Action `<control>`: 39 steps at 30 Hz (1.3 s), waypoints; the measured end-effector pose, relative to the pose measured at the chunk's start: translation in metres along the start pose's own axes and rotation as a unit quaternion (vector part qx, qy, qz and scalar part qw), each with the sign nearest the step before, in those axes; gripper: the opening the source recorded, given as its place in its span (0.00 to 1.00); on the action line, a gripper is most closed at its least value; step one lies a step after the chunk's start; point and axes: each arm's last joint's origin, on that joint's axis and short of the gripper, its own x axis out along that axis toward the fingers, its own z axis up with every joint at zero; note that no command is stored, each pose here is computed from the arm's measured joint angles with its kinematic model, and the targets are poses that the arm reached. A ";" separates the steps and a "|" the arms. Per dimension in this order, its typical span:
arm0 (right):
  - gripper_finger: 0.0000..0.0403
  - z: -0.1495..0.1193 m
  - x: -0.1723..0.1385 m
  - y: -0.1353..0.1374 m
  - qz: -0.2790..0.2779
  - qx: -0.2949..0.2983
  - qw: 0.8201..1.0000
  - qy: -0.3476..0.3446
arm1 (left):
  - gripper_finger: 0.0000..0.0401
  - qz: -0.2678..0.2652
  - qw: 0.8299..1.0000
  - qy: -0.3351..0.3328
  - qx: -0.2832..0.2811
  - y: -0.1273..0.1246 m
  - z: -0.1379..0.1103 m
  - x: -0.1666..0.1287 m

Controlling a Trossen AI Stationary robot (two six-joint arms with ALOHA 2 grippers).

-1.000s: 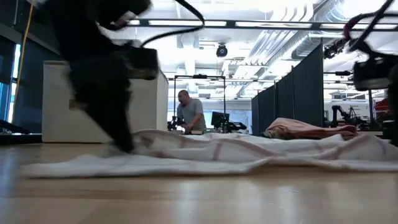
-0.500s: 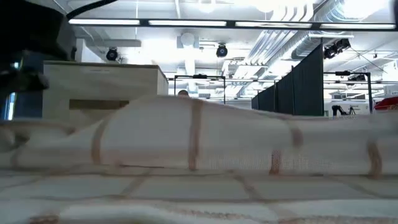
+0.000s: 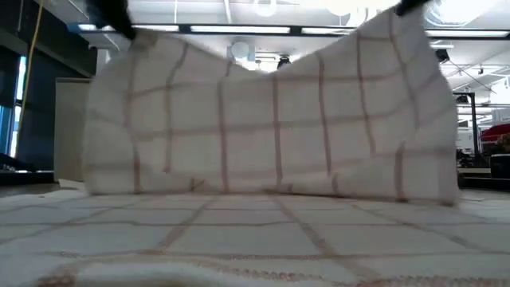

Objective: Fold towel
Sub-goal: Fold the white square towel

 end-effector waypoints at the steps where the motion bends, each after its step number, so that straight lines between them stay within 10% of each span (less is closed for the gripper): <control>1: 0.00 0.006 0.002 -0.006 -0.012 -0.009 1.000 -0.014 | 0.00 0.009 1.000 -0.012 0.003 0.006 0.003 -0.004; 14: 0.00 0.055 0.007 -0.076 -0.199 -0.104 0.966 -0.132 | 0.00 0.131 0.983 -0.123 0.034 0.067 0.023 -0.045; 39: 0.00 0.040 0.005 -0.079 -0.140 -0.085 0.982 -0.098 | 0.00 0.170 0.965 -0.187 0.064 0.069 0.038 -0.049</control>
